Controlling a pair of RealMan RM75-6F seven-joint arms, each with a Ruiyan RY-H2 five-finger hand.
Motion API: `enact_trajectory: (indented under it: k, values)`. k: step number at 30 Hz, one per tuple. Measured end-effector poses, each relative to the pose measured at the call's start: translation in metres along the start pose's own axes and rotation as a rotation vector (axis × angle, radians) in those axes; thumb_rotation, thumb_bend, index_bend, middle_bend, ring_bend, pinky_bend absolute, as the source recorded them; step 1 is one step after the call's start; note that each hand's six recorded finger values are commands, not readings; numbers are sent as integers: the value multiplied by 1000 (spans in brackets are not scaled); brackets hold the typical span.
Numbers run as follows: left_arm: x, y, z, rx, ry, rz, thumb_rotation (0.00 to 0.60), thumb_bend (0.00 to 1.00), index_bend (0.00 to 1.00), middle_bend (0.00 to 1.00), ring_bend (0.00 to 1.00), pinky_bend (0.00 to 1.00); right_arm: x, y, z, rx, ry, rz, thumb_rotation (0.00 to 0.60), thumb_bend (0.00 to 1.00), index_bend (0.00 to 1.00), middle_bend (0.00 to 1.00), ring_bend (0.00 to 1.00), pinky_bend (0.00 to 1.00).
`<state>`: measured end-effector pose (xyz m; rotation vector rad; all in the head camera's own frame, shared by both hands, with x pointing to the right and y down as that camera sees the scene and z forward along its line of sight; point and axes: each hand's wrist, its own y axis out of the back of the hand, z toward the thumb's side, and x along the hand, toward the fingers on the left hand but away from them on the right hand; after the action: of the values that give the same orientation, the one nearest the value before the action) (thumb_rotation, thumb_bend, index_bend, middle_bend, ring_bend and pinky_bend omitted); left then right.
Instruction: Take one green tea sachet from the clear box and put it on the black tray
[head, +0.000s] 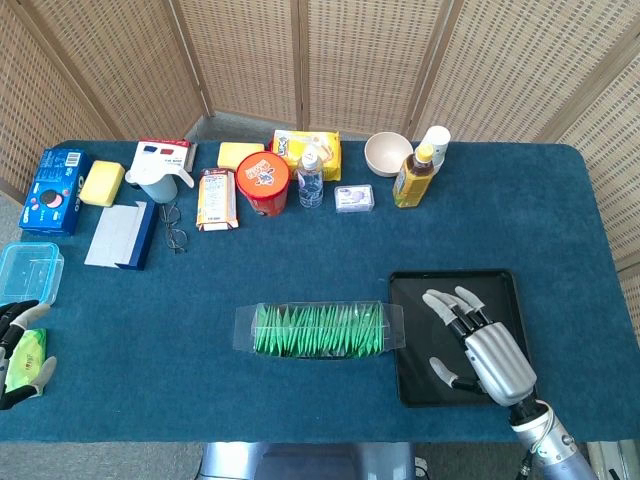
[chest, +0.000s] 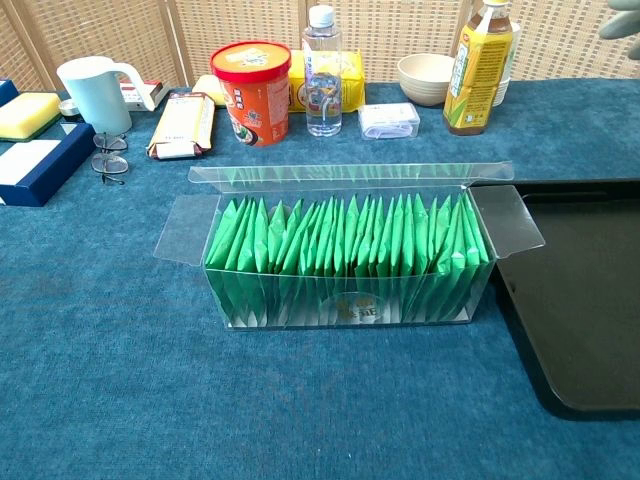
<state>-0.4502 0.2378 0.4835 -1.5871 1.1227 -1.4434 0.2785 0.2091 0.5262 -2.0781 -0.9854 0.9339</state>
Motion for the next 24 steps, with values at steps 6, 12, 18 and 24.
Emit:
enact_trajectory:
  k: [6, 12, 18, 24]
  values:
    - [4, 4, 0, 4, -7, 10, 600, 301, 188, 184, 146, 247, -10, 1, 19, -44, 73, 10, 600, 350, 32, 102, 123, 81]
    - [10, 11, 2, 19, -23, 29, 600, 300, 188, 184, 146, 247, -24, -6, 37, -49, 148, 51, 600, 346, 33, 102, 122, 81]
    - [12, 13, 4, 18, -26, 29, 600, 300, 188, 184, 146, 247, -38, -12, 52, -46, 192, 79, 600, 346, 29, 98, 110, 81]
    - [12, 18, 4, 31, -26, 43, 600, 300, 188, 184, 146, 247, -50, -23, 66, -43, 223, 101, 600, 345, 25, 87, 92, 81]
